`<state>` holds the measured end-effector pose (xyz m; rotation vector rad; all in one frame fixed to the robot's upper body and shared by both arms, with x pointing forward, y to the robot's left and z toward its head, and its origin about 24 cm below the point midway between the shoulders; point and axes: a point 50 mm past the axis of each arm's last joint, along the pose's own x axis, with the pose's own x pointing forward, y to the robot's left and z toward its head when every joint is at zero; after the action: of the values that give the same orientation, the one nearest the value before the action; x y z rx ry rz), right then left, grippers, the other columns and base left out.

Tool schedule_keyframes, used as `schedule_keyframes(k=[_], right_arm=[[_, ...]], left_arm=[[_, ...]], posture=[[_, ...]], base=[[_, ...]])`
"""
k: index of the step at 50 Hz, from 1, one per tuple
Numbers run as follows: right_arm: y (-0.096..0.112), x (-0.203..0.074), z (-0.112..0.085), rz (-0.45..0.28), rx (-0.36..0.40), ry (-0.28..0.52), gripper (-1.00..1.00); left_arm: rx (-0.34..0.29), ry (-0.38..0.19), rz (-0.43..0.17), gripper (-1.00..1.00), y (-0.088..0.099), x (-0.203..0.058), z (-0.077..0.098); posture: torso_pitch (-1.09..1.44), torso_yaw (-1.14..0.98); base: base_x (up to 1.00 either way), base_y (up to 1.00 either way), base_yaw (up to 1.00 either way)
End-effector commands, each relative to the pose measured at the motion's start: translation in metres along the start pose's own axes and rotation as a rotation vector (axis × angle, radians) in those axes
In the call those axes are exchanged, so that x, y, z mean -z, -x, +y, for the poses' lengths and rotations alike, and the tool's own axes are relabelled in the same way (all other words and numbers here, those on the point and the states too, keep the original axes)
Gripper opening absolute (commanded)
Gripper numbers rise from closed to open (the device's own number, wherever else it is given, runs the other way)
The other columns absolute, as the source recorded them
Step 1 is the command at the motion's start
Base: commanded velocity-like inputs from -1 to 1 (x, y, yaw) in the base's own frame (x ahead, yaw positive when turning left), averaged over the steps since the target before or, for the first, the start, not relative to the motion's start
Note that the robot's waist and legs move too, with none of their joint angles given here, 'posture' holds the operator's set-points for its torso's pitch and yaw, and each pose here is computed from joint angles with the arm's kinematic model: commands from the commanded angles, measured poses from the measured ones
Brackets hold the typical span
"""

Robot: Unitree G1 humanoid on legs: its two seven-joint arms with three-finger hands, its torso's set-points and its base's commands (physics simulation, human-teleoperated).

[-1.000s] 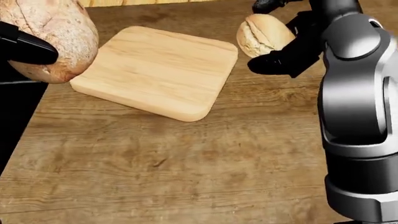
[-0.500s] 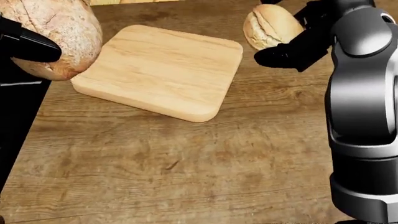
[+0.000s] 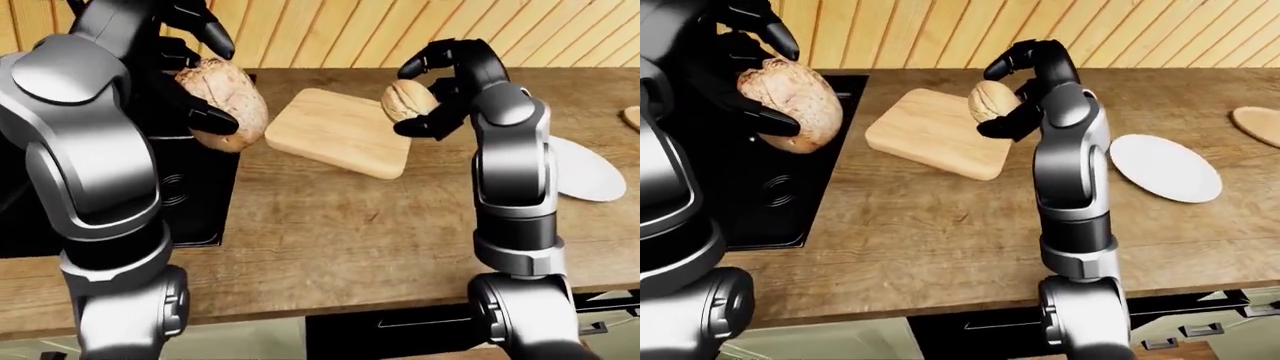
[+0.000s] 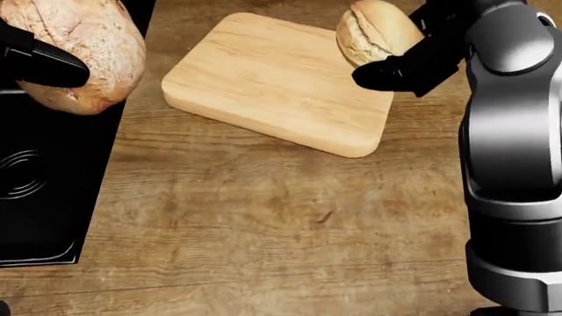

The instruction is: Place all breads on the cutting board.

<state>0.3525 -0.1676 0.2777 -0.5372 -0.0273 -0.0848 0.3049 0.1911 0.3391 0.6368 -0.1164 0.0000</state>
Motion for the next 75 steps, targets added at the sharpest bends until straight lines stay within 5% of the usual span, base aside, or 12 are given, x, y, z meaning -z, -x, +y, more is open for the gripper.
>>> schedule_keyframes(k=[1, 7, 21, 31, 43, 62, 65, 75], right_arm=[[0.006, -0.018, -0.016, -0.082, 0.081, -0.001, -1.0], [0.001, -0.021, -0.014, -0.085, 0.077, -0.029, -1.0], [-0.046, -0.028, 0.009, -0.063, 0.051, -0.121, -1.0], [-0.065, -0.027, 0.018, -0.025, 0.03, -0.078, -1.0], [-0.065, -0.029, 0.024, -0.018, 0.002, 0.016, -1.0], [-0.069, -0.012, 0.047, 0.004, -0.041, 0.042, -1.0], [-0.069, -0.006, 0.049, 0.01, -0.048, 0.049, -0.69], [-0.068, 0.001, 0.052, 0.014, -0.062, 0.074, -0.2]], left_arm=[[-0.033, -0.035, -0.091, -1.0, 0.008, -0.019, 0.006], [-0.03, -0.037, -0.096, -1.0, 0.007, -0.021, 0.005], [-0.022, -0.032, -0.104, -1.0, 0.006, -0.024, 0.003], [-0.026, -0.04, -0.102, -1.0, 0.007, -0.025, 0.004], [-0.027, -0.041, -0.104, -1.0, 0.007, -0.026, 0.005], [-0.027, -0.043, -0.1, -1.0, 0.006, -0.024, 0.005], [-0.026, -0.043, -0.1, -1.0, 0.006, -0.024, 0.004], [-0.026, -0.047, -0.103, -1.0, 0.007, -0.025, 0.004]], posture=[[0.0, 0.0], [0.0, 0.0], [0.0, 0.0], [0.0, 0.0], [0.0, 0.0], [0.0, 0.0], [0.0, 0.0], [0.0, 0.0]], base=[[0.0, 0.0, 0.0], [0.0, 0.0, 0.0], [0.0, 0.0, 0.0], [0.0, 0.0, 0.0], [0.0, 0.0, 0.0], [0.0, 0.0, 0.0], [0.0, 0.0, 0.0], [0.0, 0.0, 0.0]])
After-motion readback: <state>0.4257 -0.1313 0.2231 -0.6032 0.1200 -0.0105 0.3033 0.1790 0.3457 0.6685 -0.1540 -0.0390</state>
